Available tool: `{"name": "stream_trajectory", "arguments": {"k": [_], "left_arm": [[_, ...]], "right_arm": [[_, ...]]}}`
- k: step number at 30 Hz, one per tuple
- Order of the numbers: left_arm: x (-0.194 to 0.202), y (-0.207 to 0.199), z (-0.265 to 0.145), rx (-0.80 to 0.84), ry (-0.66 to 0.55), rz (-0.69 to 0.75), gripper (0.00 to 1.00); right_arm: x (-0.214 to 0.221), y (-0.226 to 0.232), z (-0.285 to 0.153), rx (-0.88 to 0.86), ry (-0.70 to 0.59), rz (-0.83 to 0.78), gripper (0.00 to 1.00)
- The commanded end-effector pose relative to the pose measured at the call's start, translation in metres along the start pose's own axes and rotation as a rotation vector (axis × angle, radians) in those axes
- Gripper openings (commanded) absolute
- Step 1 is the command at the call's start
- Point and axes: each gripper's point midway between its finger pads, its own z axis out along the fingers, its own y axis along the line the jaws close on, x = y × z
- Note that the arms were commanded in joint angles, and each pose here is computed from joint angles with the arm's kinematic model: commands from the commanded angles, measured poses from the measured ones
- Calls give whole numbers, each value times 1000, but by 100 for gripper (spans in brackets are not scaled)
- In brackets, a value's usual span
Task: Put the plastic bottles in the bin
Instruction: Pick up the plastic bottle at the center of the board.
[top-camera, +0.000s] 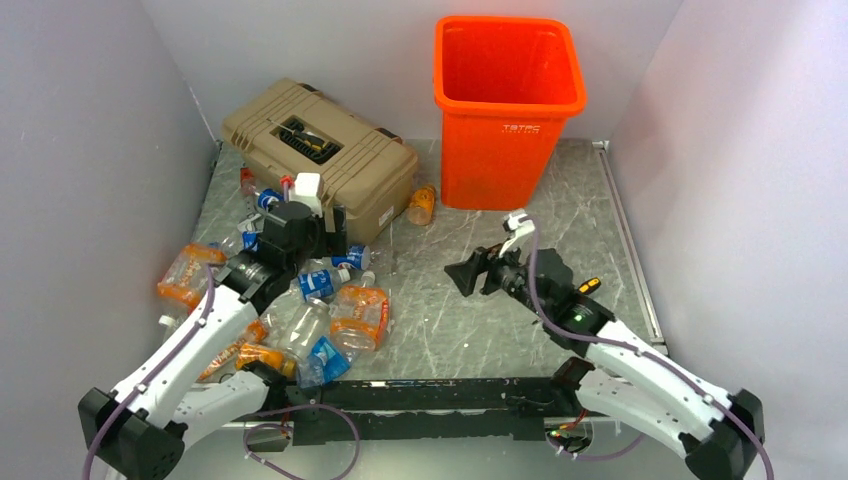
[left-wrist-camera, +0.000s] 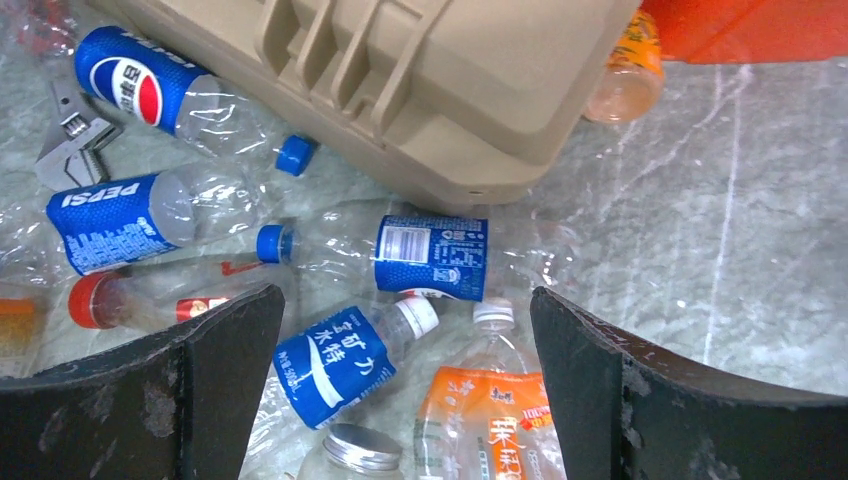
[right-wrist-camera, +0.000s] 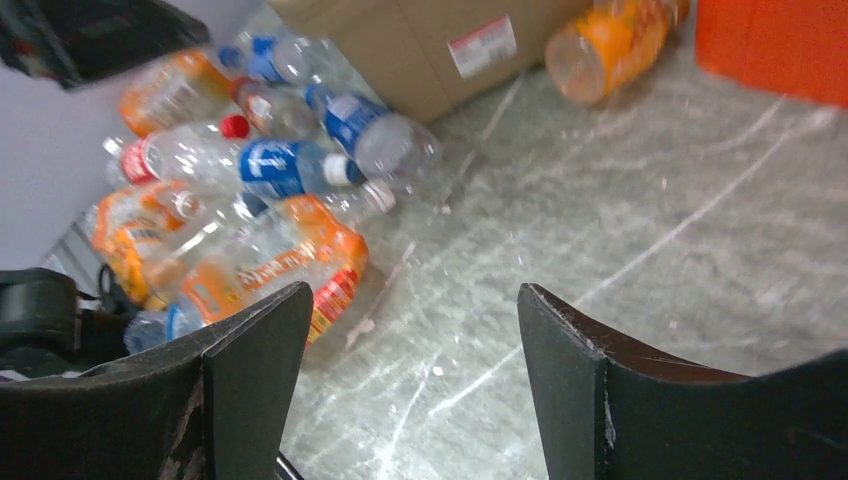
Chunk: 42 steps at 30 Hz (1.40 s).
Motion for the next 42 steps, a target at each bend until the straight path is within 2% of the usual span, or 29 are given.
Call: {"name": "stream_trajectory", "arguments": {"k": [1, 6, 12, 16, 19, 22, 25, 29, 35, 42], "left_arm": [[-19, -15, -17, 106, -76, -1, 99], [-27, -9, -26, 93, -129, -7, 99], [-29, -11, -28, 105, -126, 5, 99], [-30, -5, -30, 68, -124, -2, 99], [-30, 4, -33, 20, -128, -46, 100], [-25, -1, -40, 46, -87, -95, 99], [-8, 5, -49, 9, -23, -190, 100], [27, 17, -60, -61, 71, -333, 99], [87, -5, -69, -1, 288, -552, 99], [119, -32, -66, 132, 401, -589, 98]], "right_arm": [[-85, 31, -36, -48, -187, -127, 78], [-139, 15, -60, 186, -222, -239, 77], [-153, 39, -59, 234, -213, -320, 77], [-162, 36, -65, 403, -247, -370, 87], [-189, 51, -79, 336, -329, -303, 89], [-208, 83, -92, 179, -347, -252, 93], [-195, 75, -79, 230, -319, -283, 96], [-153, 68, -56, 215, -244, -289, 96], [-99, 59, -36, 186, -156, -252, 96], [-61, 55, -22, 155, -95, -214, 96]]}}
